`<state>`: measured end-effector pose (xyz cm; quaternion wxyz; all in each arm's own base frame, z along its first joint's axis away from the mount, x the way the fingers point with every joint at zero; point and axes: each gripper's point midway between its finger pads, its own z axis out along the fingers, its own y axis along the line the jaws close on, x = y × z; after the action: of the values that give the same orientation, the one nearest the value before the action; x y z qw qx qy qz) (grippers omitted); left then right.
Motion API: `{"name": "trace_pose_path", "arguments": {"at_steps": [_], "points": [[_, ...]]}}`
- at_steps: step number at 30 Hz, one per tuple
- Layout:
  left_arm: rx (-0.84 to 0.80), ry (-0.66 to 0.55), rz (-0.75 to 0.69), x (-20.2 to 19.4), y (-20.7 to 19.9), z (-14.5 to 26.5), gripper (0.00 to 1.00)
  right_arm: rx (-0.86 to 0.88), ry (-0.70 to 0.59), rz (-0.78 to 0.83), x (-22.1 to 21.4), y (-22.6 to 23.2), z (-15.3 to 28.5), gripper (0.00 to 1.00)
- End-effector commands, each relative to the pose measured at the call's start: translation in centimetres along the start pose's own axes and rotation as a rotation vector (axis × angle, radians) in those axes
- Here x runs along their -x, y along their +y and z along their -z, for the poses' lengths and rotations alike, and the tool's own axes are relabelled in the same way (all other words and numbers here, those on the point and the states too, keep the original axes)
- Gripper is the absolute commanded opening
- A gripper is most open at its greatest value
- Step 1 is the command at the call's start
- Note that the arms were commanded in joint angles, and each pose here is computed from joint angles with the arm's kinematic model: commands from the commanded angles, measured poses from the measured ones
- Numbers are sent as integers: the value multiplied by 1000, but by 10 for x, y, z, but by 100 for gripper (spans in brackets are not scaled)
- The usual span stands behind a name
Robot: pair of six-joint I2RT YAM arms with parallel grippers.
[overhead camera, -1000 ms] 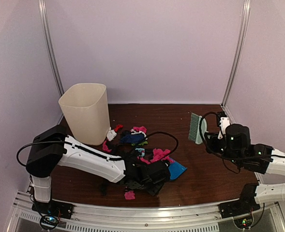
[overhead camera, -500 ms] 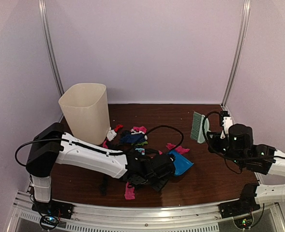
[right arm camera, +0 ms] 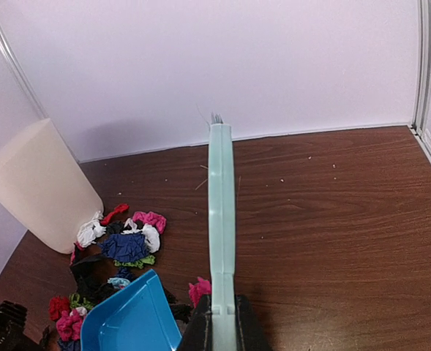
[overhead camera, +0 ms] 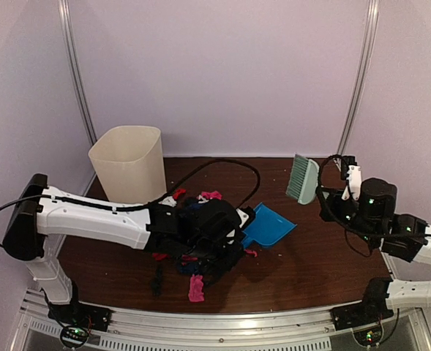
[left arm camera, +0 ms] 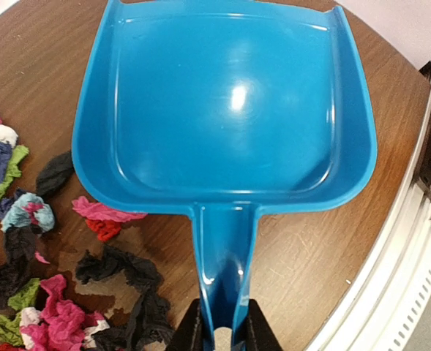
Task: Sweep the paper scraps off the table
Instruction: Sweep the paper scraps at the center of the board.
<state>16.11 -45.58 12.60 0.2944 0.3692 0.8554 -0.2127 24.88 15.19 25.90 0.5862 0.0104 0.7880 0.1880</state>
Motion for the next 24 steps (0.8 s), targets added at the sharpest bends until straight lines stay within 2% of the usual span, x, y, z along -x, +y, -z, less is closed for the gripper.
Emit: {"name": "trace_pose_path", "arguments": {"at_steps": [1,5,10,17,24], "points": [[79,-90,26,21,32,34,14,85,-36,-25,23,20,5,0],[178,-137,75,24,67,64,14,134,-18,-39,26,33,3,0],[330,-179,132,18,112,100,15,239,77,-74,7,59,-9,0],[482,-213,191,8,150,137,15,512,405,-123,-73,126,-22,0],[544,-247,225,5,168,159,15,727,613,-59,-137,200,3,0]]}}
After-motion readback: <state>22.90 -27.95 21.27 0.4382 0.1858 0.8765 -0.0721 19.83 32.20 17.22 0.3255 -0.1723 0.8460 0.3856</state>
